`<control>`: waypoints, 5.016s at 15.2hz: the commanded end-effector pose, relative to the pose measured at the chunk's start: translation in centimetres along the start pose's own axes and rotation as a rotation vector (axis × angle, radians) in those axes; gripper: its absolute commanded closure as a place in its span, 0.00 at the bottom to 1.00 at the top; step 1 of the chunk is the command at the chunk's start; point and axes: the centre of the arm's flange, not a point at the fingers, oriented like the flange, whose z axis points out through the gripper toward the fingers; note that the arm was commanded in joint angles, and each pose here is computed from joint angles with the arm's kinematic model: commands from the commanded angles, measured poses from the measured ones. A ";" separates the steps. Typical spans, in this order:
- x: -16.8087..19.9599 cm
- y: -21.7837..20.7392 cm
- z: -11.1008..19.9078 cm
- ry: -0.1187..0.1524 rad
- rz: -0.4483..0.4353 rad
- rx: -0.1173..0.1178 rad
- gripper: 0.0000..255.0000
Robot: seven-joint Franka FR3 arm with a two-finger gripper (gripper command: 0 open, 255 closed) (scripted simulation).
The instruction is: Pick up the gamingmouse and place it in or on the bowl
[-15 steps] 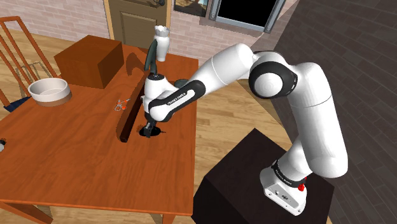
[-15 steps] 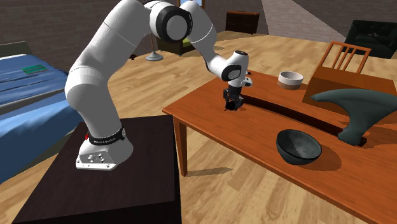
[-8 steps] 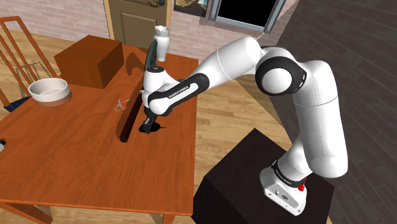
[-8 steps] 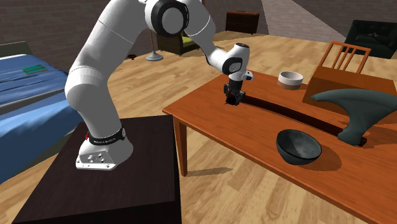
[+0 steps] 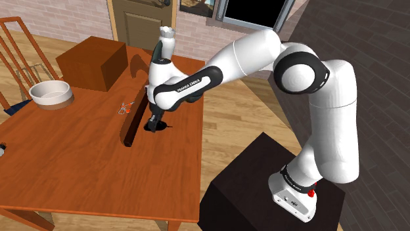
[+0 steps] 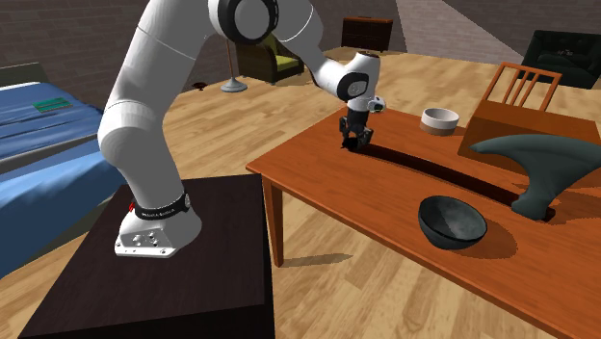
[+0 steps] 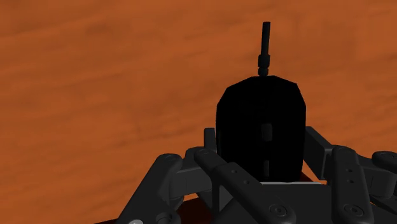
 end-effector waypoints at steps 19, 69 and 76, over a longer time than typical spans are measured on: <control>-1.1 8.5 -7.2 0.000 0.000 0.000 1.00; -7.1 42.1 -3.1 0.000 0.000 0.000 0.00; -7.1 42.1 -8.1 0.000 0.000 0.000 0.00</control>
